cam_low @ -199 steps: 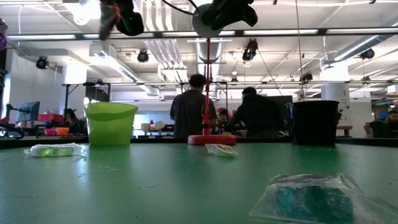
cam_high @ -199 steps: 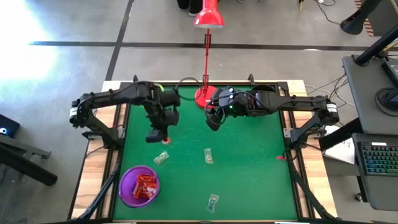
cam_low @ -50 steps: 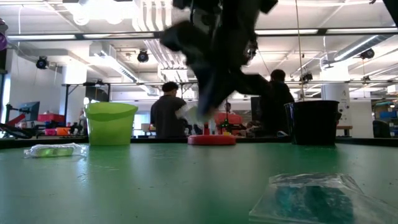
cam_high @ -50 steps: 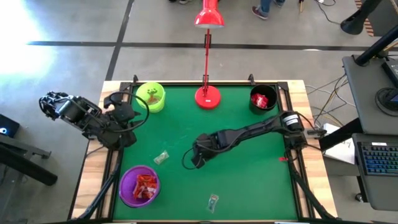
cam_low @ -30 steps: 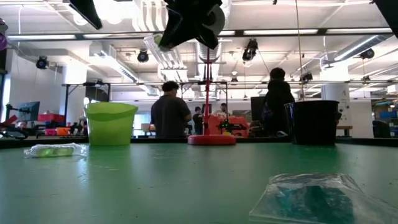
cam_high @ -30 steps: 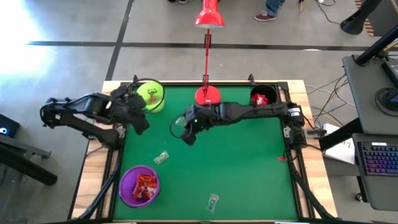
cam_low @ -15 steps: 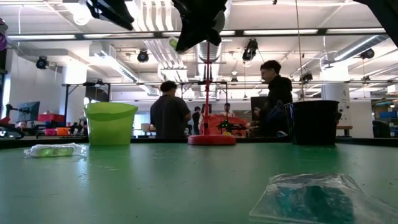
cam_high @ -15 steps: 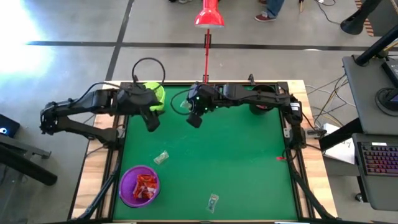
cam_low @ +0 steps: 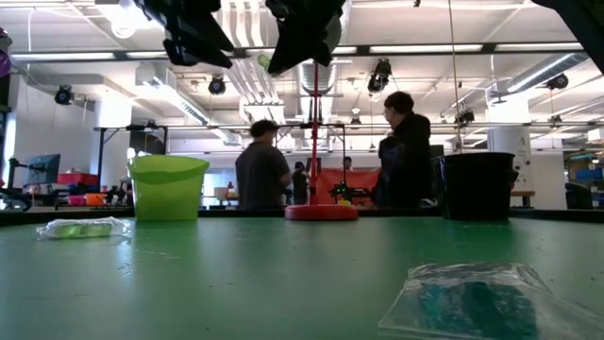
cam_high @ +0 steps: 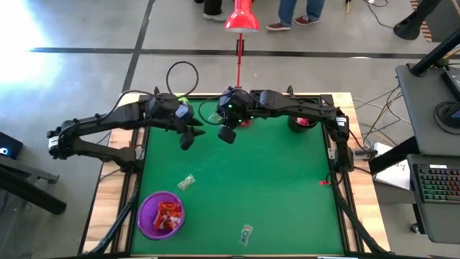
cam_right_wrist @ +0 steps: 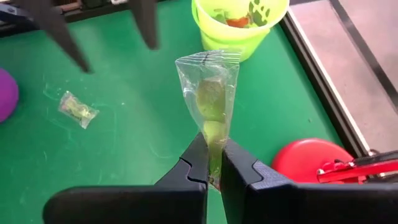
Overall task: Sort candy
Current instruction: Put the transparent candy into the green bucket
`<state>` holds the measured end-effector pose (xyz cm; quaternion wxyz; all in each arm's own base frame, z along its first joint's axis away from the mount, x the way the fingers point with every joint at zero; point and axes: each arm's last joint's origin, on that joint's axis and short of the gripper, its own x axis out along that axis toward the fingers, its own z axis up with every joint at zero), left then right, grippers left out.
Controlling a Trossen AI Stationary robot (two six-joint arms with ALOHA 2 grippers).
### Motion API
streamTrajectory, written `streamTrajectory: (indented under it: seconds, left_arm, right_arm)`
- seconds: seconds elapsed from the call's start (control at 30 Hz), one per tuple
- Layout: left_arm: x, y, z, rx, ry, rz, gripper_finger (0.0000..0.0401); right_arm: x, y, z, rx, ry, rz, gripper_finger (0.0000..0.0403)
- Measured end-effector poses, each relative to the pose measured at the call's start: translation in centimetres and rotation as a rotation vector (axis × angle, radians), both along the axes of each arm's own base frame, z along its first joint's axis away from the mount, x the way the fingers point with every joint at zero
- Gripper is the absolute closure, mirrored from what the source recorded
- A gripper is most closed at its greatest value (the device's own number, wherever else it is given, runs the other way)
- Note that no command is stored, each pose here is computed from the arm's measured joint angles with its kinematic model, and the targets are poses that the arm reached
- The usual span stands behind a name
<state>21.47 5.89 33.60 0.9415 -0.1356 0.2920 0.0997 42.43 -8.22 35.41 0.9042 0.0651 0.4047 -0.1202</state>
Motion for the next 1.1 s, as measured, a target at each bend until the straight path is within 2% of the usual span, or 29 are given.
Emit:
streamTrajectory:
  seconds: [0.2, 0.57, 0.7, 0.83, 0.97, 1.1]
  left_arm:
    - [1.1, 0.8, -0.6, -0.006, 0.001, 0.019, 0.0239]
    - [3.5, 1.6, 1.1, 0.007, -0.045, 0.013, 0.0239]
    - [4.0, 1.8, 1.2, 0.013, -0.005, 0.009, 0.0239]
    - [4.0, 2.0, 1.2, 0.062, 0.039, 0.037, 0.024]
    - [4.0, 2.2, 1.1, 0.101, 0.044, 0.069, 0.0251]
    - [4.1, 2.2, 1.2, 0.118, 0.031, 0.073, 0.0278]
  right_arm:
    - [0.2, 0.1, 0.6, 0.018, -0.048, 0.038, 0.0394]
    - [0.4, 0.5, 0.7, 0.037, -0.065, 0.067, 0.0394]
    - [0.3, 0.5, 0.6, 0.04, -0.053, 0.066, 0.0394]
    - [0.2, 0.5, 0.7, 0.04, -0.054, 0.066, 0.0394]
    - [0.0, 0.6, 1.1, 0.037, -0.063, 0.066, 0.0394]
    - [-0.2, 0.6, 1.2, 0.036, -0.065, 0.065, 0.0394]
